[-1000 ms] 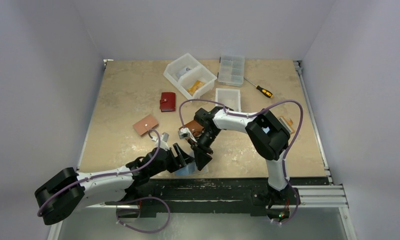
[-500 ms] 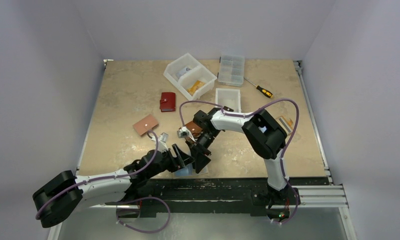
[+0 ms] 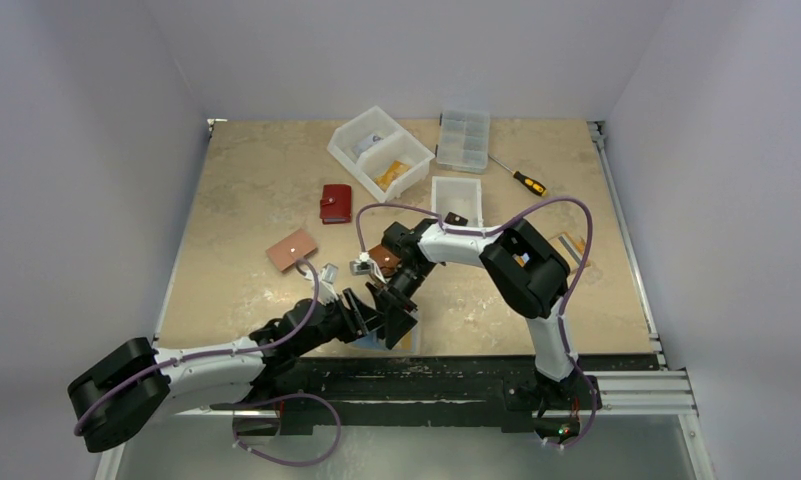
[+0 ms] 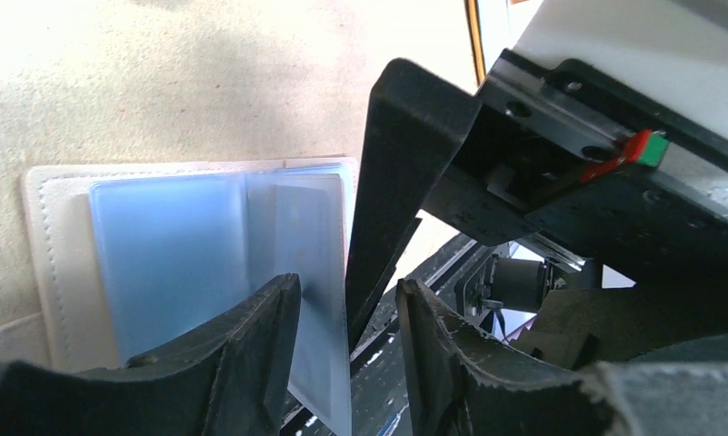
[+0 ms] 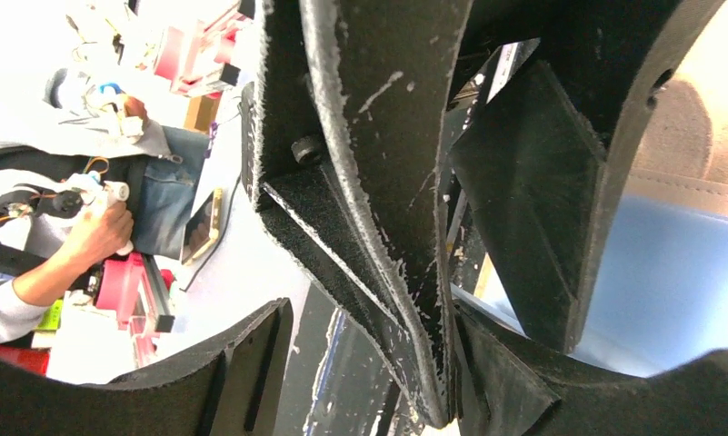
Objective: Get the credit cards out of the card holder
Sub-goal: Remove the credit card from the card holder.
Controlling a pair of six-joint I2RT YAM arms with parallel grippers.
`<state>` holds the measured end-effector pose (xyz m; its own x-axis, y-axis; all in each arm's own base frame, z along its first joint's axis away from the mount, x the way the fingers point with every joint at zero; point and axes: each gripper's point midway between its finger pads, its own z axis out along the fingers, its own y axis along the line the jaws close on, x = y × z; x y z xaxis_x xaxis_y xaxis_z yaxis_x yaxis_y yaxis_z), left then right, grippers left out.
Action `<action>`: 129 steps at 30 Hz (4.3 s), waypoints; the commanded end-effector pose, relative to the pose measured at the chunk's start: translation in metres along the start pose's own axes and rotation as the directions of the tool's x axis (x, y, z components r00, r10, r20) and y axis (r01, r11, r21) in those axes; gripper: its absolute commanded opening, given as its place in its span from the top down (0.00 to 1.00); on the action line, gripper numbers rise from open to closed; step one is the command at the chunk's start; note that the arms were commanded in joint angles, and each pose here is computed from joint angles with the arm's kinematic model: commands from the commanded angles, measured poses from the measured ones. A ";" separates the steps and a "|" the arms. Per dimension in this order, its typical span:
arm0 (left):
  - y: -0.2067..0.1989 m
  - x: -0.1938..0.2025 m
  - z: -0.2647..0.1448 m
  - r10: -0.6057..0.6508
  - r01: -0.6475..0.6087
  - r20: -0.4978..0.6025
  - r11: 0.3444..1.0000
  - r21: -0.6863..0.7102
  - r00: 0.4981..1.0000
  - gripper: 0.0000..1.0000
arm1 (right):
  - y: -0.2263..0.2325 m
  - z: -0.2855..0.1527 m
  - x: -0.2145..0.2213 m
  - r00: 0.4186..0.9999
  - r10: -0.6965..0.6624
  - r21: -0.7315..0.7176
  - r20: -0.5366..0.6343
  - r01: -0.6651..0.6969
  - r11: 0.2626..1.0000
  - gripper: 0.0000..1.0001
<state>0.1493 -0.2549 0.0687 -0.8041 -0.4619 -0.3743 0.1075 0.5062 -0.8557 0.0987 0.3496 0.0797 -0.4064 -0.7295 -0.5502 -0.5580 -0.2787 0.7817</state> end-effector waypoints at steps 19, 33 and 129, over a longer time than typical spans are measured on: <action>0.021 -0.009 0.000 0.025 -0.021 0.021 0.986 -0.168 0.999 0.90 | -0.009 -0.034 0.008 0.973 -0.194 0.250 -0.122 0.219 0.943 0.34; -0.027 -0.032 -0.007 0.037 -0.050 0.148 0.995 0.085 0.988 1.00 | 0.008 -0.086 -0.011 0.967 -0.247 0.370 0.058 0.209 0.905 0.36; 0.059 -0.005 0.007 0.058 -0.053 0.005 0.932 -0.360 0.998 1.00 | 0.003 -0.144 -0.004 0.962 -0.269 0.589 0.049 0.189 0.786 1.00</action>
<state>0.1607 -0.2141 0.0185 -0.7669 -0.5055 -0.3954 -0.1378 0.7314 -0.6679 0.1925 0.2722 0.1095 -0.3387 -0.6221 -0.7059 -0.9050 0.0103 0.4253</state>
